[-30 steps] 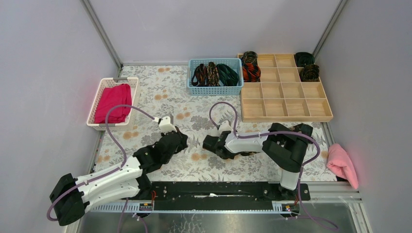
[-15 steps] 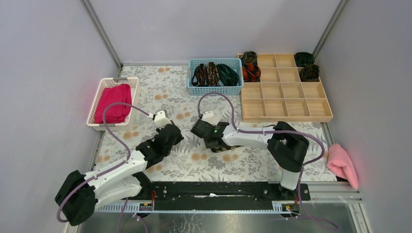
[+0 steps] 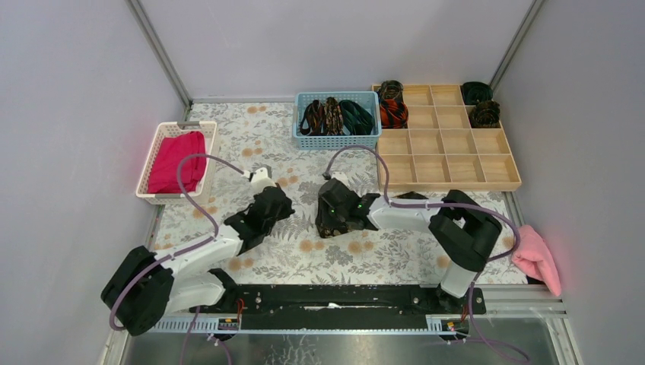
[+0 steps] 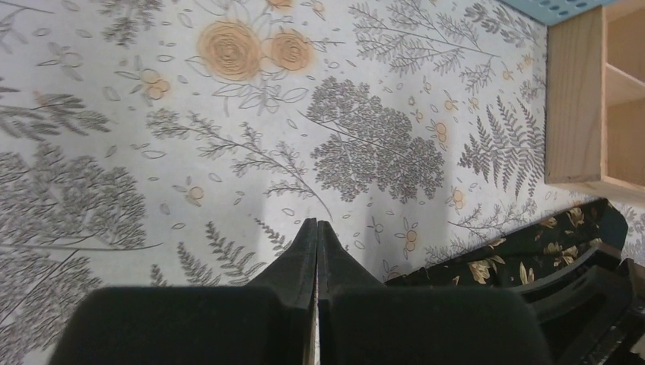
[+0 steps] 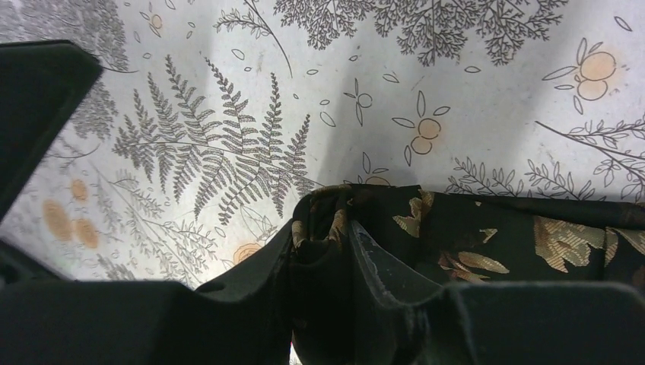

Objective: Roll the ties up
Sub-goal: Roll the tie at the center of the board.

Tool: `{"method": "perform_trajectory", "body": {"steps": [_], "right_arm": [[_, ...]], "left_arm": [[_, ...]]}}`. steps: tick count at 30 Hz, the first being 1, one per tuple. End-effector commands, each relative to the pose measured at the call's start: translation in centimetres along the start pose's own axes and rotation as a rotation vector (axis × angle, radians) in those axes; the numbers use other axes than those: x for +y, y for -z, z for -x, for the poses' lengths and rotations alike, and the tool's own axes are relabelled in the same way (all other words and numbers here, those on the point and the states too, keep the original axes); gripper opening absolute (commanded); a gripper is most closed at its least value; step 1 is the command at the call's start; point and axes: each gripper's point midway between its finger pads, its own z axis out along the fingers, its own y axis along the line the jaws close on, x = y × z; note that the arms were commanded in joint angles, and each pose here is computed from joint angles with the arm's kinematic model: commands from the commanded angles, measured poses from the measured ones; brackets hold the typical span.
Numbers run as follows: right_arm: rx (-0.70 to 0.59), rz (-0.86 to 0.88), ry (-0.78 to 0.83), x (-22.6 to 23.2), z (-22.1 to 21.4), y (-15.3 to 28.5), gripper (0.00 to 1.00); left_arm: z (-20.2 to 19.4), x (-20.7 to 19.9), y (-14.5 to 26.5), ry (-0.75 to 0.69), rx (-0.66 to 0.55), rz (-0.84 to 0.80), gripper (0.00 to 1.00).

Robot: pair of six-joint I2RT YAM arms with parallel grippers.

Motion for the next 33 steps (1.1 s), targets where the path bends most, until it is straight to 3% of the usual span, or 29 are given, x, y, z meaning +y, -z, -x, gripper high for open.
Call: {"method": "perform_trajectory", "body": {"steps": [1,9,13,22,33], "right_arm": [[0.04,0.115,-0.092,0.4,-0.6,1.2,0.33],[0.05,0.173,-0.193,-2.3,-1.1,2.7,0.33],[0.045,0.29,-0.297,-2.8,-1.2,3.4,0.33],[0.014,0.372,-0.339,-3.4,-0.5,5.2,0.32],[0.083,0.537,-0.48,-3.9,-1.5,4.5,0.29]], "left_arm": [[1.6,-4.0,-1.2,-0.006,-0.03,-0.126,0.0],[-0.4,-7.9,-3.9,-0.039,0.04,-0.271,0.0],[-1.3,-9.6,-4.9,-0.062,0.068,-0.324,0.0],[-3.1,-12.7,-5.1,-0.127,0.093,-0.394,0.0],[-4.5,-12.5,-5.5,-0.138,0.114,-0.386,0.0]]}}
